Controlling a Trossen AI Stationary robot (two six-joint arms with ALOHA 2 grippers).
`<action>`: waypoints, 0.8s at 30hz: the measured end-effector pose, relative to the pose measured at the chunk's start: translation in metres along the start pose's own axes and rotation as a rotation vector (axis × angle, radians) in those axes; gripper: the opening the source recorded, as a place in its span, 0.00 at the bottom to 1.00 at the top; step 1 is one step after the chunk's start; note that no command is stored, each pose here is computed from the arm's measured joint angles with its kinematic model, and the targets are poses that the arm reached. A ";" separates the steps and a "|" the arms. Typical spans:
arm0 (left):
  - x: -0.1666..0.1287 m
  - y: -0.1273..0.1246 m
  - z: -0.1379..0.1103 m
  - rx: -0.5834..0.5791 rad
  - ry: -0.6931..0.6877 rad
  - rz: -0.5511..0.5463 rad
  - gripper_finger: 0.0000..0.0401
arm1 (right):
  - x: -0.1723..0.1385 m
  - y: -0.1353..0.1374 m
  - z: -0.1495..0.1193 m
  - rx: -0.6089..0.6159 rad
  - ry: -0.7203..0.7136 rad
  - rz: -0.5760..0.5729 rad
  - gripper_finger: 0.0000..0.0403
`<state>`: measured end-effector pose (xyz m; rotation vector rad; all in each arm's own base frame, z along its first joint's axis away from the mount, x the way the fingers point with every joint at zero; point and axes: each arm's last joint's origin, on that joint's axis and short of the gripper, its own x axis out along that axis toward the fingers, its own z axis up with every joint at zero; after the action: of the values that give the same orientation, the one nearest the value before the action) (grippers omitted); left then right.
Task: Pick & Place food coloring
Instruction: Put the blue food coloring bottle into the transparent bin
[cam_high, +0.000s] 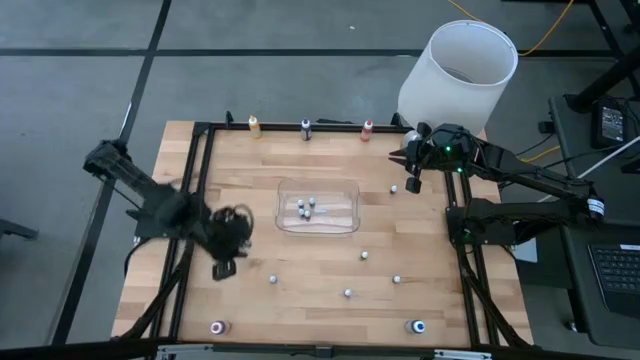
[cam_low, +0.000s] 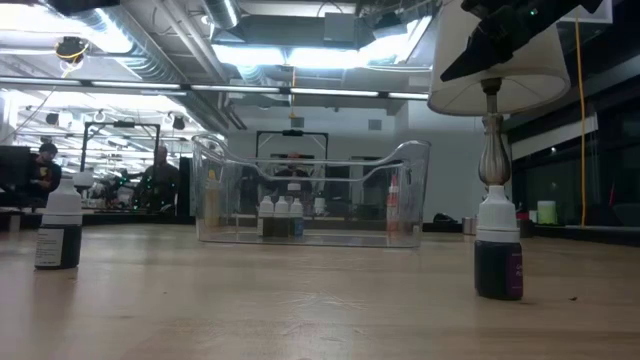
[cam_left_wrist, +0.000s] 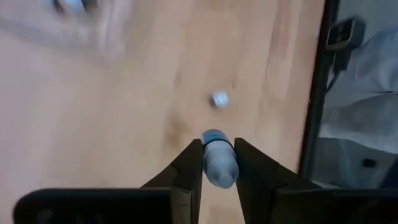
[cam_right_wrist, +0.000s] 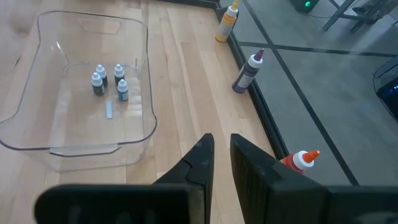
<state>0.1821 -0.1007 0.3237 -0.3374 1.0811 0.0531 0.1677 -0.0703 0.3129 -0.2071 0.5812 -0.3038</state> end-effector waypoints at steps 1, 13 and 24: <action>-0.006 0.004 0.007 0.035 -0.020 0.005 0.17 | 0.000 0.000 0.000 0.001 0.000 0.000 0.14; -0.014 0.071 0.058 0.216 -0.030 0.051 0.17 | 0.000 0.000 0.000 0.002 0.000 0.000 0.14; 0.016 0.095 0.112 0.300 0.051 0.064 0.17 | 0.000 0.000 0.000 0.003 0.001 0.000 0.14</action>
<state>0.2656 0.0208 0.3342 -0.0345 1.1324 -0.0610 0.1677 -0.0703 0.3129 -0.2042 0.5816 -0.3044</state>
